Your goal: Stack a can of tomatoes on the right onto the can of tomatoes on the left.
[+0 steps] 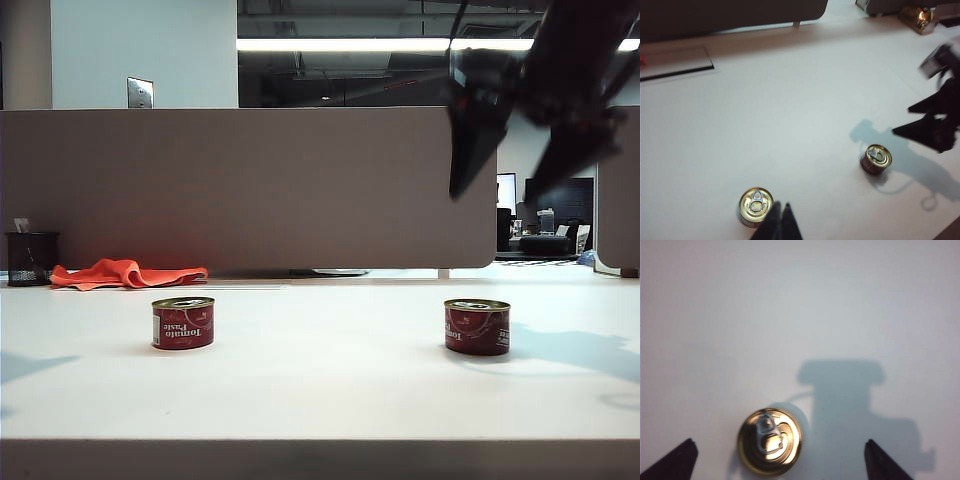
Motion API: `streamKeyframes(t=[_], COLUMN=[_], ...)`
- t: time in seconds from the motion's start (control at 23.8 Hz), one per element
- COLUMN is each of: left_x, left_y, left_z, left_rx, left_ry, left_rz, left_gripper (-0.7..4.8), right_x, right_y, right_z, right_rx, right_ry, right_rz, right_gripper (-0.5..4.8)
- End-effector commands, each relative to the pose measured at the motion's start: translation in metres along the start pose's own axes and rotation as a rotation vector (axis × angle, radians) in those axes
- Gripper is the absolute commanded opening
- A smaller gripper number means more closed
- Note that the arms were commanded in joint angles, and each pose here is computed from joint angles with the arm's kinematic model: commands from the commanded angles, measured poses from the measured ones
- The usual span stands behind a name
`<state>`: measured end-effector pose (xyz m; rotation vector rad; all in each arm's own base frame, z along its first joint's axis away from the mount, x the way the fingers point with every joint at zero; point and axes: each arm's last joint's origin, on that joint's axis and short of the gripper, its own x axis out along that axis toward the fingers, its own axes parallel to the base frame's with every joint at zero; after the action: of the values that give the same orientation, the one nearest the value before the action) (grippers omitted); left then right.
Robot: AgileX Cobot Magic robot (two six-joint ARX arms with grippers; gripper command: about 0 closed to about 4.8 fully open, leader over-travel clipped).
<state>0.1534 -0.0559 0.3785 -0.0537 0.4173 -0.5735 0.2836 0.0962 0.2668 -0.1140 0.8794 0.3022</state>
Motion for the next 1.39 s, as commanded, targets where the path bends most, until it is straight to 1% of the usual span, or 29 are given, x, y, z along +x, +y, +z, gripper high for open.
streamKeyframes(t=[0.04, 0.17, 0.25, 0.59, 0.71, 0.84, 0.97, 1.05, 1.18, 1.22, 1.26, 1.3, 1.39], left_x=[-0.005, -0.005, -0.005, -0.005, -0.005, -0.005, -0.005, -0.005, -0.005, -0.005, -0.005, -0.005, -0.005], left_y=[-0.002, -0.002, -0.002, -0.002, -0.002, -0.002, -0.002, -0.002, -0.002, -0.002, -0.002, -0.002, -0.002], left_z=[0.006, 0.006, 0.005, 0.004, 0.004, 0.004, 0.003, 0.002, 0.002, 0.002, 0.002, 0.002, 0.002], left_rx=[0.013, 0.012, 0.008, 0.007, 0.007, 0.008, 0.025, 0.023, 0.023, 0.023, 0.023, 0.023, 0.023], left_ry=[-0.028, -0.023, -0.011, -0.007, -0.006, -0.001, 0.009, 0.017, 0.018, 0.018, 0.018, 0.018, 0.017], left_rz=[-0.004, -0.005, -0.003, -0.003, -0.002, -0.002, 0.002, 0.002, 0.002, 0.002, 0.002, 0.002, 0.003], left_gripper=[-0.05, -0.05, -0.05, -0.05, -0.05, -0.05, -0.05, -0.05, -0.05, -0.05, -0.05, -0.05, -0.05], right_x=[0.025, 0.038, 0.046, 0.062, 0.075, 0.081, 0.084, 0.083, 0.083, 0.083, 0.083, 0.083, 0.083], right_y=[0.0, -0.001, 0.0, 0.001, 0.008, 0.014, 0.019, 0.019, 0.018, 0.018, 0.018, 0.018, 0.018], right_z=[0.001, -0.001, -0.003, -0.009, -0.015, -0.019, -0.022, -0.023, -0.024, -0.024, -0.024, -0.024, -0.023], right_rx=[0.057, 0.058, 0.063, 0.065, 0.038, 0.022, -0.02, -0.026, -0.029, -0.031, -0.031, -0.03, -0.03], right_ry=[0.033, 0.06, 0.077, 0.139, 0.188, 0.217, 0.238, 0.254, 0.255, 0.255, 0.255, 0.254, 0.25], right_rz=[0.013, 0.016, 0.057, 0.07, 0.079, 0.068, 0.046, 0.014, -0.004, -0.016, -0.015, -0.015, -0.014], right_gripper=[4.79, 4.79, 4.79, 4.79, 4.79, 4.79, 4.79, 4.79, 4.79, 4.62, 4.27, 4.04, 3.83])
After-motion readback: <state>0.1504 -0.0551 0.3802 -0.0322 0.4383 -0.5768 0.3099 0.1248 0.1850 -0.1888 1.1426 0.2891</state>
